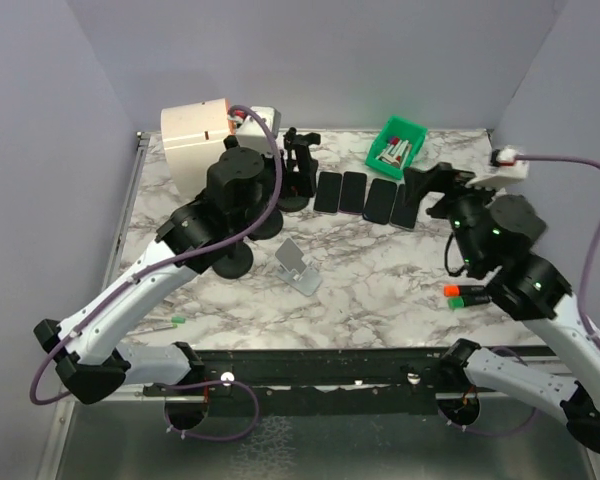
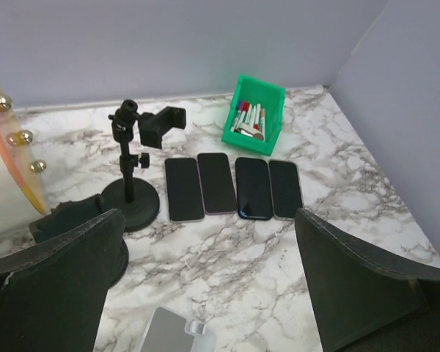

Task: Remove the phone from the phone stand
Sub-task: Reset both arms

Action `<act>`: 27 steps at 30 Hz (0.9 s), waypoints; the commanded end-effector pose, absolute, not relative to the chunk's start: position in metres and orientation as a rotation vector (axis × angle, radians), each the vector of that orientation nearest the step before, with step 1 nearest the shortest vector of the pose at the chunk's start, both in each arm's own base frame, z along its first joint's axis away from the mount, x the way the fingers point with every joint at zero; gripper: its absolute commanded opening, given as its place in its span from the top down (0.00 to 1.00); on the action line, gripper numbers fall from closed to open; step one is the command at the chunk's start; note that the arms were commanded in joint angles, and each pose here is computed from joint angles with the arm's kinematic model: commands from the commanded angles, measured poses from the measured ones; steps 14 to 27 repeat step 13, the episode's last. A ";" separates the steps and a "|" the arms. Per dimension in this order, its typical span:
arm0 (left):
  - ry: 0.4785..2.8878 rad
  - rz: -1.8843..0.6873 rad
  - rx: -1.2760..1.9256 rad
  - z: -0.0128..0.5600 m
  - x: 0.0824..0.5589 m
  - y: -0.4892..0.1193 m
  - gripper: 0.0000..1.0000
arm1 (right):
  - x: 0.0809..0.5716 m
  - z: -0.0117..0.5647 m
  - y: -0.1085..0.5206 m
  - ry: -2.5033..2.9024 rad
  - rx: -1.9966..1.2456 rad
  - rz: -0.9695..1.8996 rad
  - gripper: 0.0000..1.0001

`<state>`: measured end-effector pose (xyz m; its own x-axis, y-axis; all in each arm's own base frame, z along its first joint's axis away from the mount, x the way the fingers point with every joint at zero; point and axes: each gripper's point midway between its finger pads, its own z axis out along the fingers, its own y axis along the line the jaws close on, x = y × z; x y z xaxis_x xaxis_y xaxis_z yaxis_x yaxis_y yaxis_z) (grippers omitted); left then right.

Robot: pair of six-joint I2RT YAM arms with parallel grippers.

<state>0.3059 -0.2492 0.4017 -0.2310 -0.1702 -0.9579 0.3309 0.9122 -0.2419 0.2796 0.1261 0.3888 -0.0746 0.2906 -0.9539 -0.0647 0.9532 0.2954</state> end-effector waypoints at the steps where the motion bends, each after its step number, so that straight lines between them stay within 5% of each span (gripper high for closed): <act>1: 1.616 -0.460 0.128 0.440 0.294 -0.227 0.01 | 0.249 0.462 0.124 1.435 0.013 0.411 0.00; 27: 1.549 -0.392 0.047 0.429 0.282 -0.188 0.01 | 0.262 0.421 0.099 1.452 0.152 0.269 0.00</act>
